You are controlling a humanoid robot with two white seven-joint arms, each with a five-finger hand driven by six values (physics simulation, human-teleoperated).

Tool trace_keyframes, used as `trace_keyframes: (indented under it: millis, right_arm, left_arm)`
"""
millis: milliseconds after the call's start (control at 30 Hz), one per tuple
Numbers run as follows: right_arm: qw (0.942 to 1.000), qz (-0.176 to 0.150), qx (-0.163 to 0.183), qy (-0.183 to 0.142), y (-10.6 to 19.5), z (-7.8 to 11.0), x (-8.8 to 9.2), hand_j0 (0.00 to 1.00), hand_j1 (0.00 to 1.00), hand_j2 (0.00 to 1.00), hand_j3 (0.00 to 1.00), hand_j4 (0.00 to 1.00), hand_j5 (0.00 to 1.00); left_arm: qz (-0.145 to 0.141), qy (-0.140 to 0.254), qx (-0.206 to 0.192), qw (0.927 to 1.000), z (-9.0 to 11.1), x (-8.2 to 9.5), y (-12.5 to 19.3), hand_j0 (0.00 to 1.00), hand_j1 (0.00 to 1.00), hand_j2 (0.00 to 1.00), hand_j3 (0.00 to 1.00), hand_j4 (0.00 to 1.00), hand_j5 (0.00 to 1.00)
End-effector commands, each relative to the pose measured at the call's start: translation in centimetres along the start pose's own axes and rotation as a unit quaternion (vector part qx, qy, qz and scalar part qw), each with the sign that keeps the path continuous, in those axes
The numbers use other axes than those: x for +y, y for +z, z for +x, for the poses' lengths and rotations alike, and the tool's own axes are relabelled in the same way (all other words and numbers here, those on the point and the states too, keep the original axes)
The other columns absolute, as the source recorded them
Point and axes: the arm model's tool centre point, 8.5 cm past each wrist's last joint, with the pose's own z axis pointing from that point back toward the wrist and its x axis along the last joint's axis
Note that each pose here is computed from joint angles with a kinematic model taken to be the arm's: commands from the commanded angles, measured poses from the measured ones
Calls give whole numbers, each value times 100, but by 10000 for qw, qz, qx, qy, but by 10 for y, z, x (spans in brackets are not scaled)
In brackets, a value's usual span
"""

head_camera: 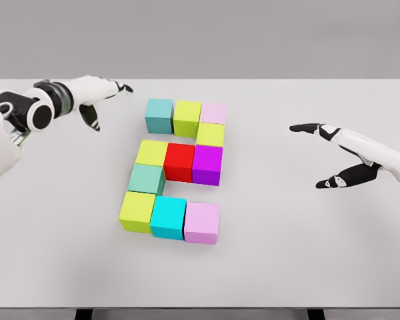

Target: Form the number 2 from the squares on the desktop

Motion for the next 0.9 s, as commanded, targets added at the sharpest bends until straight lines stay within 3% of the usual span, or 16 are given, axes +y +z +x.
trace_keyframes:
  millis: [0,400,867]
  right_arm:
    - [10000,-19,-13,-22,0,1,-1,100,100,100,100,100,100]
    - [10000,-23,-17,-28,0,1,-1,100,100,100,100,100,100]
    - [10000,-19,-13,-23,0,1,-1,100,100,100,100,100,100]
  left_arm:
    - [-334,179,-151,9992,-2,-19,0,100,100,100,100,100,100]
    - [-687,197,-13,9974,-14,-21,-8,100,100,100,100,100,100]
    - [-702,63,-208,9973,9,-12,-27,100,100,100,100,100,100]
